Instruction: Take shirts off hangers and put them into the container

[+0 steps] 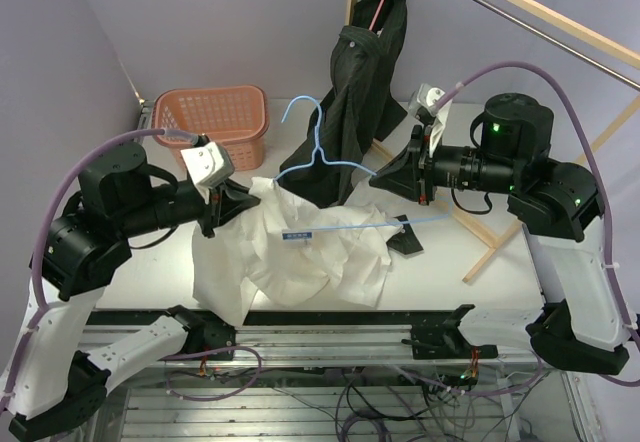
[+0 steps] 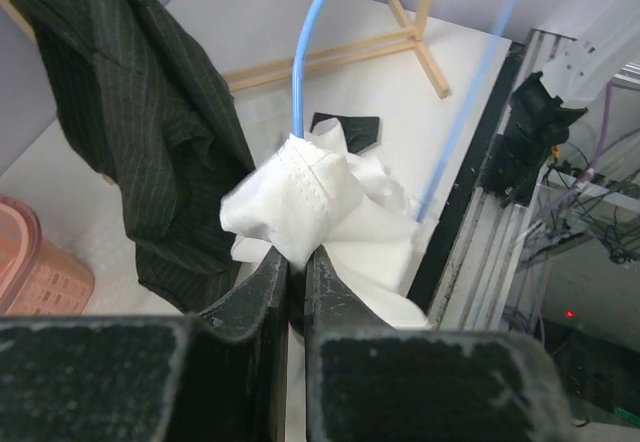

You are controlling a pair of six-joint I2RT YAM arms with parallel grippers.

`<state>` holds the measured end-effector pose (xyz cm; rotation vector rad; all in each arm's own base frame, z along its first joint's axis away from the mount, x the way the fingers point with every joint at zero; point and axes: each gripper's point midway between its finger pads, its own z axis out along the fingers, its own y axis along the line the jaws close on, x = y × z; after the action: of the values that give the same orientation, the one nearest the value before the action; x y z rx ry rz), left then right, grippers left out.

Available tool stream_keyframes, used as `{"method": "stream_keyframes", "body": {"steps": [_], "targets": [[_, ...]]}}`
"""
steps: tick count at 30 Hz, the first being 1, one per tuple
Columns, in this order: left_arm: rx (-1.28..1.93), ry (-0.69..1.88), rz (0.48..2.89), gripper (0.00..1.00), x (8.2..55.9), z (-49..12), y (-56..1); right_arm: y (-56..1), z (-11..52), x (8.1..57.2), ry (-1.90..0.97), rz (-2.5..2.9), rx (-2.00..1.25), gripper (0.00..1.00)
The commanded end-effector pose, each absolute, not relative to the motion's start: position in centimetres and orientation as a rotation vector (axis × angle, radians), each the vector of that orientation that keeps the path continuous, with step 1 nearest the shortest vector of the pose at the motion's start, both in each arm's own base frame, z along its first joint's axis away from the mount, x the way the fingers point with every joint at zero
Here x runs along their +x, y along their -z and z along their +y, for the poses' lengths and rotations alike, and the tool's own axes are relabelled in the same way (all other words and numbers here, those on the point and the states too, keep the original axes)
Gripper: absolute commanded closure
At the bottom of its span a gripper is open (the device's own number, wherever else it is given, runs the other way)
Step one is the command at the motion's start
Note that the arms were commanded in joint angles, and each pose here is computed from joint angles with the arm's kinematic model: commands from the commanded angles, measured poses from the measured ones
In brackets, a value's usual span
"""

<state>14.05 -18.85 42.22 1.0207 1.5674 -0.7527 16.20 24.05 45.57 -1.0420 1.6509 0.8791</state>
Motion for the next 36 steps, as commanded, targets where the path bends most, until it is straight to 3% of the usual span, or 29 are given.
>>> {"method": "stream_keyframes", "body": {"steps": [1,5,14,22,23,24,25,30,36], "targets": [[0.965,0.759,1.463,0.93,14.4,-19.1,-45.4,-45.1,24.1,16.3,-0.881,1.667,-1.037,1.00],[0.709,0.589,1.585,0.70,18.8,-17.0,-44.2,-45.7,22.9,18.2,-0.789,1.727,-0.889,1.00],[0.162,0.119,1.813,0.68,28.6,-11.2,-39.1,-45.9,18.0,21.9,-0.509,1.879,-0.508,1.00],[0.005,0.182,1.806,0.68,27.0,-9.9,-38.7,-45.9,16.0,21.5,-0.448,1.926,-0.421,1.00],[-0.011,0.196,1.800,0.58,26.5,-9.6,-38.2,-45.9,15.5,21.5,-0.424,1.936,-0.398,1.00],[-0.025,0.206,1.798,0.37,26.0,-9.3,-37.7,-45.9,14.8,21.5,-0.398,1.949,-0.369,1.00],[-0.040,0.212,1.798,0.30,25.5,-9.0,-37.2,-46.1,14.2,21.4,-0.378,1.957,-0.341,1.00],[-0.106,0.238,1.844,0.19,24.2,-8.3,-34.5,-48.5,11.3,19.8,-0.382,1.905,-0.179,1.00],[-0.114,0.233,1.930,0.15,24.8,-9.3,-31.9,-50.0,7.7,18.6,-0.368,1.830,0.035,1.00]]}}
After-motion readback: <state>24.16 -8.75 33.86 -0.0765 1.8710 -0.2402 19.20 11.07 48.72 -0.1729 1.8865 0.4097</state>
